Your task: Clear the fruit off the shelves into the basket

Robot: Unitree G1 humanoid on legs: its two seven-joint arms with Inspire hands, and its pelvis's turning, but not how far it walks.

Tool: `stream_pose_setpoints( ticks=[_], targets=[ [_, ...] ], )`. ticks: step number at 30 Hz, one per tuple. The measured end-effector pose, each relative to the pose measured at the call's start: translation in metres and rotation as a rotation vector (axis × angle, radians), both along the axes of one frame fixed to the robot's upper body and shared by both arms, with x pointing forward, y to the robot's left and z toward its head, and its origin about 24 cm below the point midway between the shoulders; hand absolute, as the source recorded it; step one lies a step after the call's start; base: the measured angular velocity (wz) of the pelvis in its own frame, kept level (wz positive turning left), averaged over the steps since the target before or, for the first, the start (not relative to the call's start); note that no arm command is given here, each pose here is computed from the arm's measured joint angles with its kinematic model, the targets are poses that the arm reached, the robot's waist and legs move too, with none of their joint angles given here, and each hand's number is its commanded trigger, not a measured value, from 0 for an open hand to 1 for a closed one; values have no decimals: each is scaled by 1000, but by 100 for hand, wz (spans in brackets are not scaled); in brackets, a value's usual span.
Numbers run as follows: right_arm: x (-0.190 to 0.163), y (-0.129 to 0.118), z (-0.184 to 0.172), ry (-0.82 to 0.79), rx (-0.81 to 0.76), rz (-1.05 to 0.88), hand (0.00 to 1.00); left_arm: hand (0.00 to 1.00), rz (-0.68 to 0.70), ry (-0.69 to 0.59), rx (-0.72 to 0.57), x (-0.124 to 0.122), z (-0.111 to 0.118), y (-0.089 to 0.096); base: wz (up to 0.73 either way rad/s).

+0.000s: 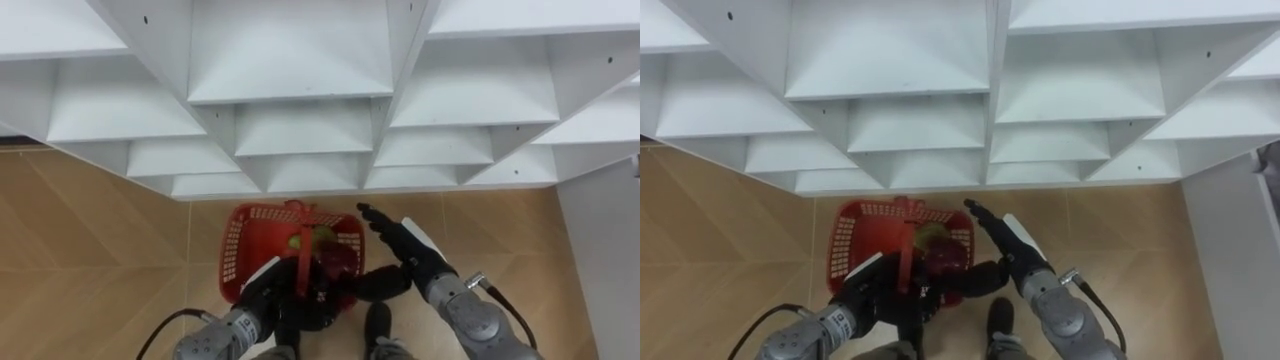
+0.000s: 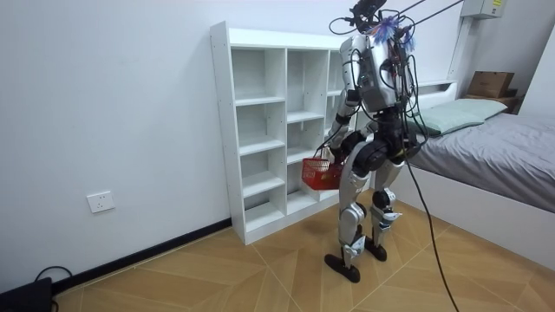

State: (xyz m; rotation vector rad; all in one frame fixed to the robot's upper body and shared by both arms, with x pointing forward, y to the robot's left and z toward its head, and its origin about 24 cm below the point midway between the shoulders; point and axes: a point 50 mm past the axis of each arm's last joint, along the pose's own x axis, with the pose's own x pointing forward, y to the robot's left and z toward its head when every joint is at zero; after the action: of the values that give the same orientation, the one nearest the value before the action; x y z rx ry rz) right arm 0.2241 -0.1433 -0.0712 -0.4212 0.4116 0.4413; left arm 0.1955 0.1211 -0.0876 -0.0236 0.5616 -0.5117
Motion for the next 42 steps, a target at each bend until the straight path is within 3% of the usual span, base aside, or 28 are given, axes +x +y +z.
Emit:
stream_pose_setpoints(
  ticks=[9,15,23,35,42],
  targets=[
    [-14,-10,-21,114,-16,-40,0,100,13,9,35,-2,-5,9,0],
    [-36,-28,-38,215,-18,-118,0,100,11,44,196,-18,-18,36,0],
    [-76,-61,-61,356,-20,-331,0,100,151,179,283,-50,-40,71,10],
    [-136,-91,-81,527,-48,-555,0,100,339,377,335,-101,-62,100,4],
    [-151,-97,-85,576,-37,-654,0,100,436,439,290,-115,-67,101,-1]
  ],
)
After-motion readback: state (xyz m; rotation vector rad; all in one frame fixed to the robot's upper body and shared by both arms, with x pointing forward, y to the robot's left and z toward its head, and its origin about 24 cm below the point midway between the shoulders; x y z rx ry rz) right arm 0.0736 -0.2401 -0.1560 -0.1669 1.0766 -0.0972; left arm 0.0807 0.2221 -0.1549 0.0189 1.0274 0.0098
